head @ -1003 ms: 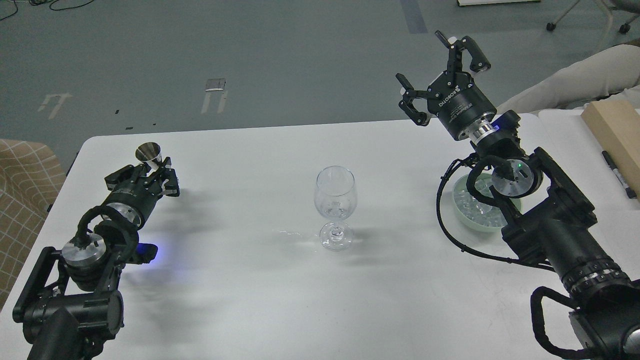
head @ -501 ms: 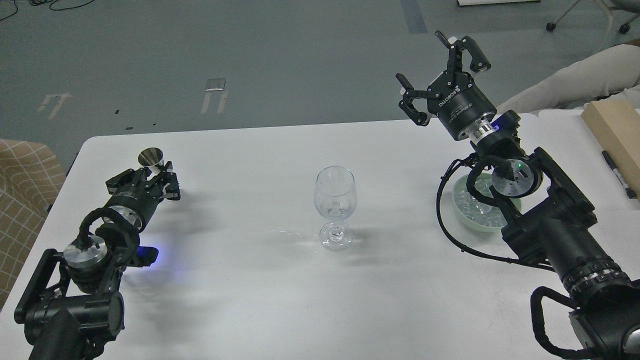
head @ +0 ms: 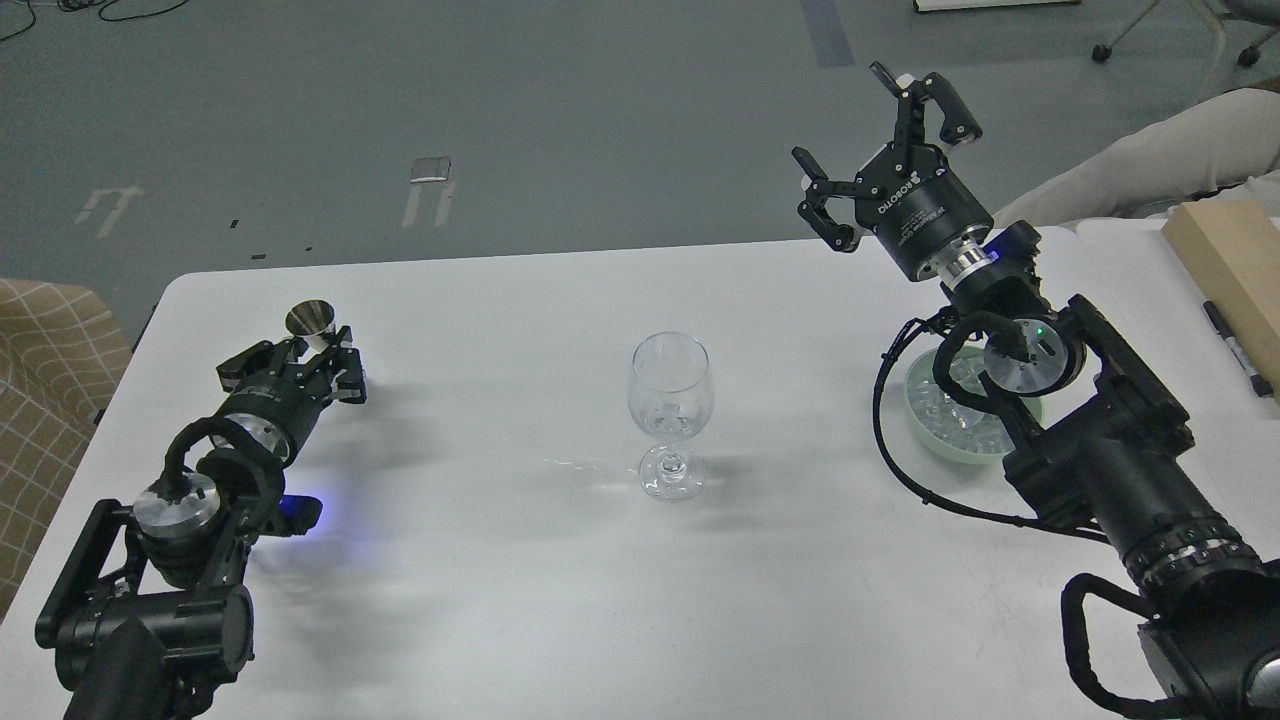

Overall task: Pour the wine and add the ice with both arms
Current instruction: 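Lower the jigger onto the table with the left gripper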

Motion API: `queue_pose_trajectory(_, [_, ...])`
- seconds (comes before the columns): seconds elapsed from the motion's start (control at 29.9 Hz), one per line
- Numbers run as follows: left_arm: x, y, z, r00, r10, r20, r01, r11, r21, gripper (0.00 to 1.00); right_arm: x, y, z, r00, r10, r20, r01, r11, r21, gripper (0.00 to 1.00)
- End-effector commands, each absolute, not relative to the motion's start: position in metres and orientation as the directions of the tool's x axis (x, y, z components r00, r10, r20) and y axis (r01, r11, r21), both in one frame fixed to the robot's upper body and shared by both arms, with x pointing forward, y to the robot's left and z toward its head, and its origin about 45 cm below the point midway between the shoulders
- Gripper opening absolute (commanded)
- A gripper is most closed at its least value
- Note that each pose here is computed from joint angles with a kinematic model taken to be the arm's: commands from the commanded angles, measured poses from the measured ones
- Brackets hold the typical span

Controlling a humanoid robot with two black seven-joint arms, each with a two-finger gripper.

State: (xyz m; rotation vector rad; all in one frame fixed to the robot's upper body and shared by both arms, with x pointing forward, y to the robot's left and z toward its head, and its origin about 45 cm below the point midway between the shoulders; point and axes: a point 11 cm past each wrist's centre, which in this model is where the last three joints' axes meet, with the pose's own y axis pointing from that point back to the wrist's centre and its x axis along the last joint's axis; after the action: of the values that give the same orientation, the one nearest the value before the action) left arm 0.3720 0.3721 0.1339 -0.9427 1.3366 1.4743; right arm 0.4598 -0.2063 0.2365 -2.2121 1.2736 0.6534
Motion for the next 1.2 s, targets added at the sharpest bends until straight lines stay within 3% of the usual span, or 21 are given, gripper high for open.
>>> queue_pose_trajectory(0.0, [0.372, 0.373, 0.134, -0.298, 0.13, -0.946, -0.954, -0.007, 0.3, 0.45, 0.46, -0.206, 0.237, 0.448, -0.64, -0.624, -0.881, -0.437, -0.183, 0.99])
queue_pose_trajectory(0.33, [0.372, 0.371, 0.133, -0.303, 0.133, -0.944, -0.952, -0.002, 0.306, 0.57, 0.46, -0.206, 0.237, 0.447, -0.64, -0.625, -0.881, -0.436, -0.184, 0.99])
queue_pose_trajectory(0.7, [0.37, 0.37, 0.131, -0.303, 0.145, -0.942, -0.952, -0.008, 0.305, 0.94, 0.46, -0.207, 0.236, 0.446, -0.64, -0.626, -0.882, -0.435, -0.183, 0.99])
queue_pose_trajectory(1.17, [0.374, 0.373, 0.151, -0.216, 0.178, -0.96, -0.975, 0.003, 0.22, 0.98, 0.46, -0.207, 0.237, 0.446, -0.639, -0.627, -0.882, -0.433, -0.186, 0.99])
